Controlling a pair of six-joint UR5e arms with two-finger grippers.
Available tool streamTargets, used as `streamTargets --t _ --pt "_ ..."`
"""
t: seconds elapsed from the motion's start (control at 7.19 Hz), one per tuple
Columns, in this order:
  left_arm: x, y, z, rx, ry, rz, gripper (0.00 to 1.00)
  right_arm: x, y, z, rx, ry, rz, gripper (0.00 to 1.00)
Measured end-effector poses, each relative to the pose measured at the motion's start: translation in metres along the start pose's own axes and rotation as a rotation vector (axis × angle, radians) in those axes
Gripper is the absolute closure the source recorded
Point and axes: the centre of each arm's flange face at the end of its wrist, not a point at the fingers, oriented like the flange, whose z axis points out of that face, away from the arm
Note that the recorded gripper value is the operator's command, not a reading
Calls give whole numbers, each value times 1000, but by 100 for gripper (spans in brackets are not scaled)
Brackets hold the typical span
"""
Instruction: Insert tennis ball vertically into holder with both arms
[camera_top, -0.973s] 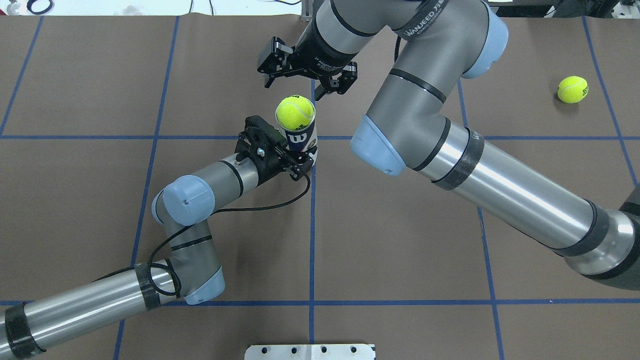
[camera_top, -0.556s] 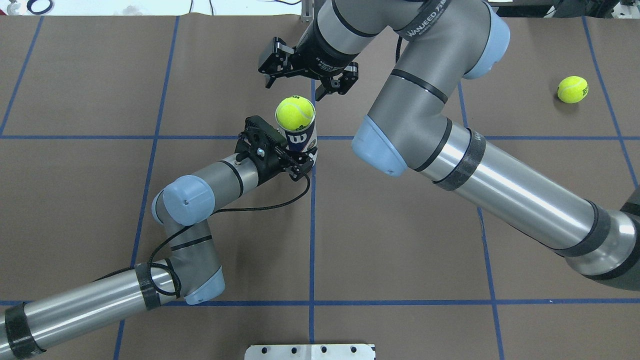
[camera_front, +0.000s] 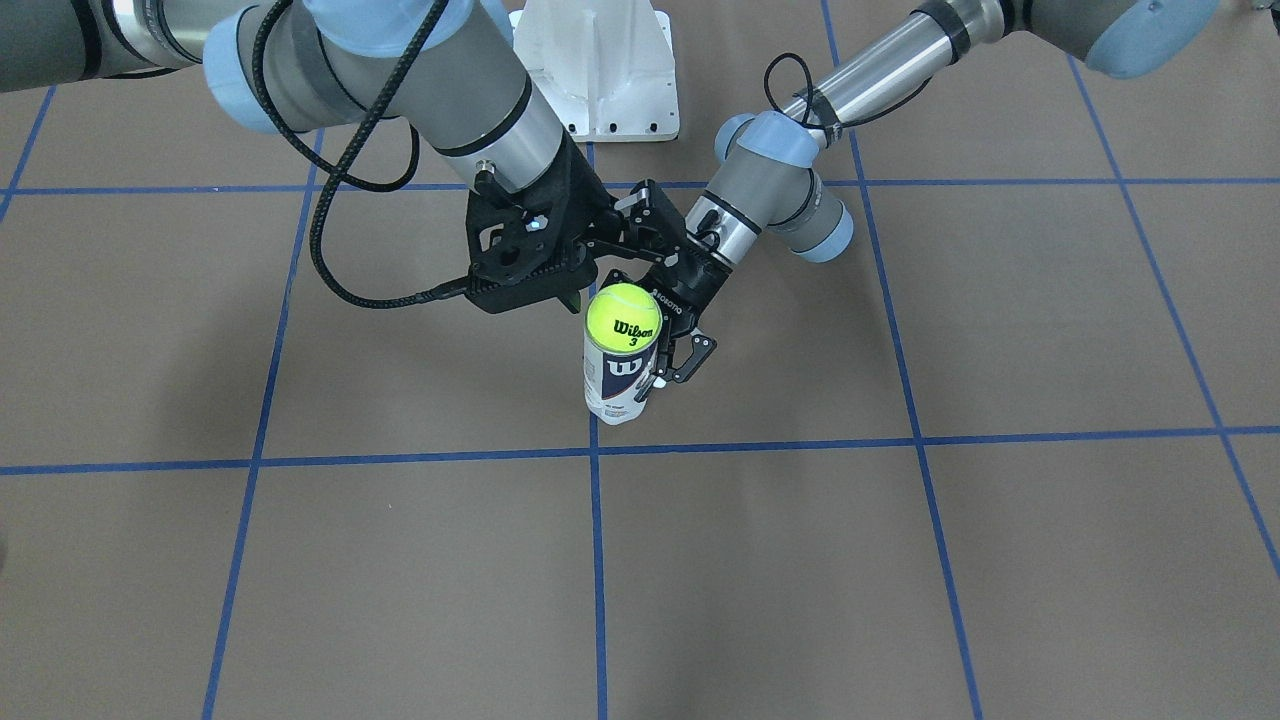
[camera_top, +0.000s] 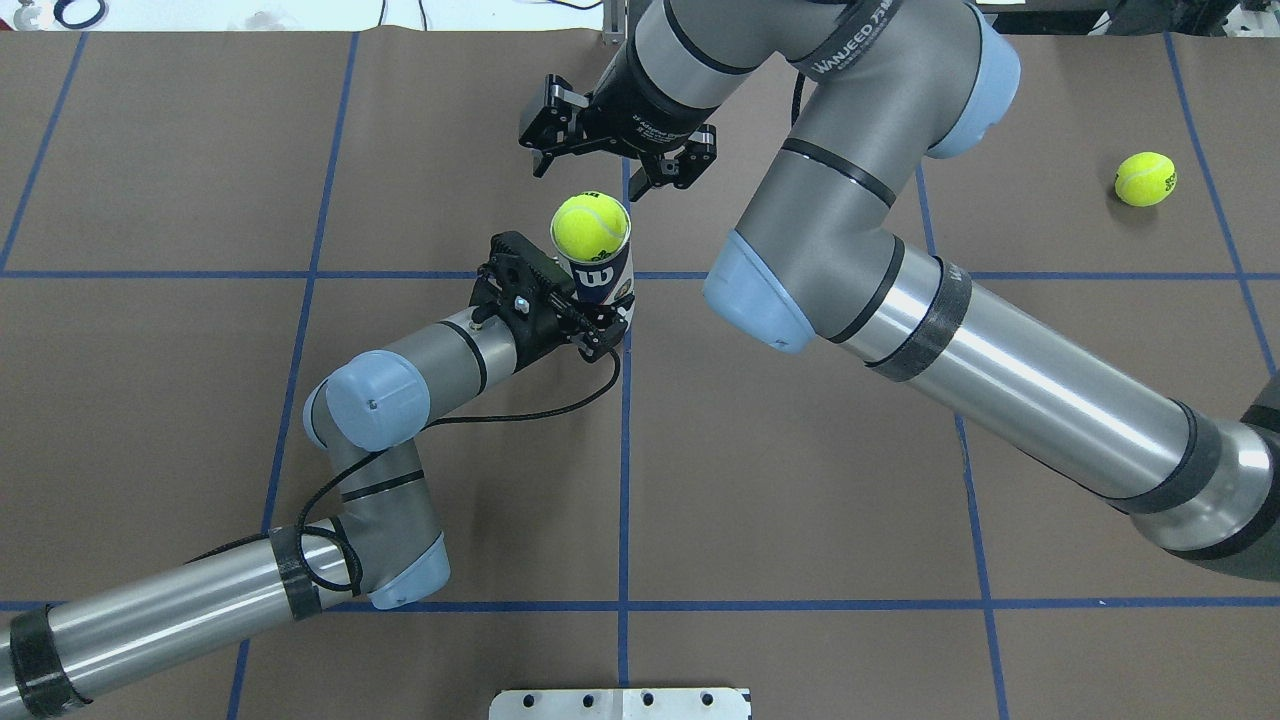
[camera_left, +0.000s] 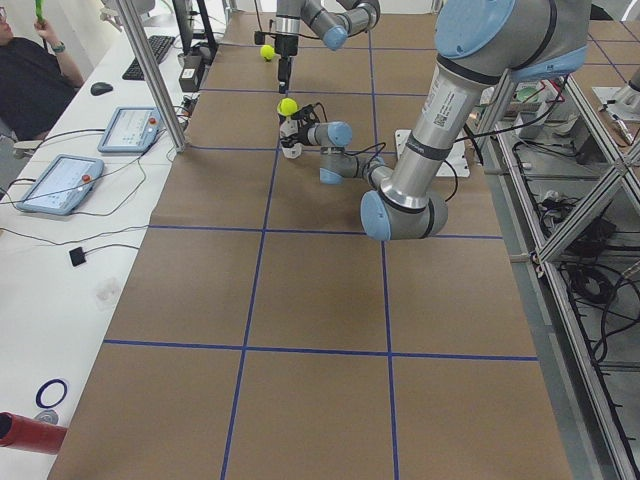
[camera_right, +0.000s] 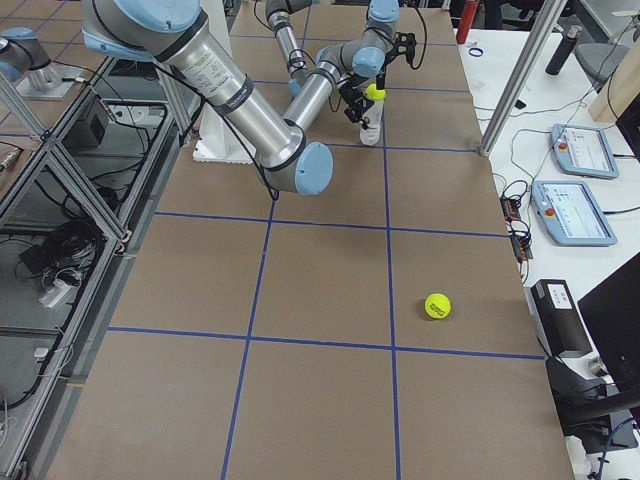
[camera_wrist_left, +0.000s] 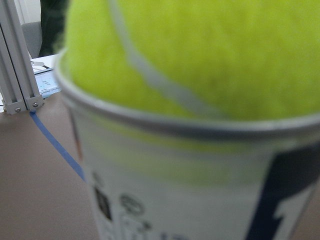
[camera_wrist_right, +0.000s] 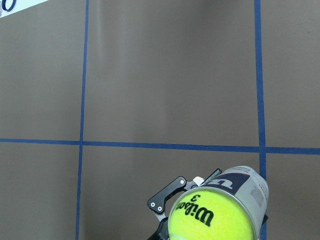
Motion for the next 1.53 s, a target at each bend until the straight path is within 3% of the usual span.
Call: streamTargets --t 0.83,1.53 --pt "-1 0 0 0 -2 4 22 1 -8 -4 27 -1 -7 100" --pt "-2 -1 0 1 -2 4 22 5 10 33 23 41 -9 100"
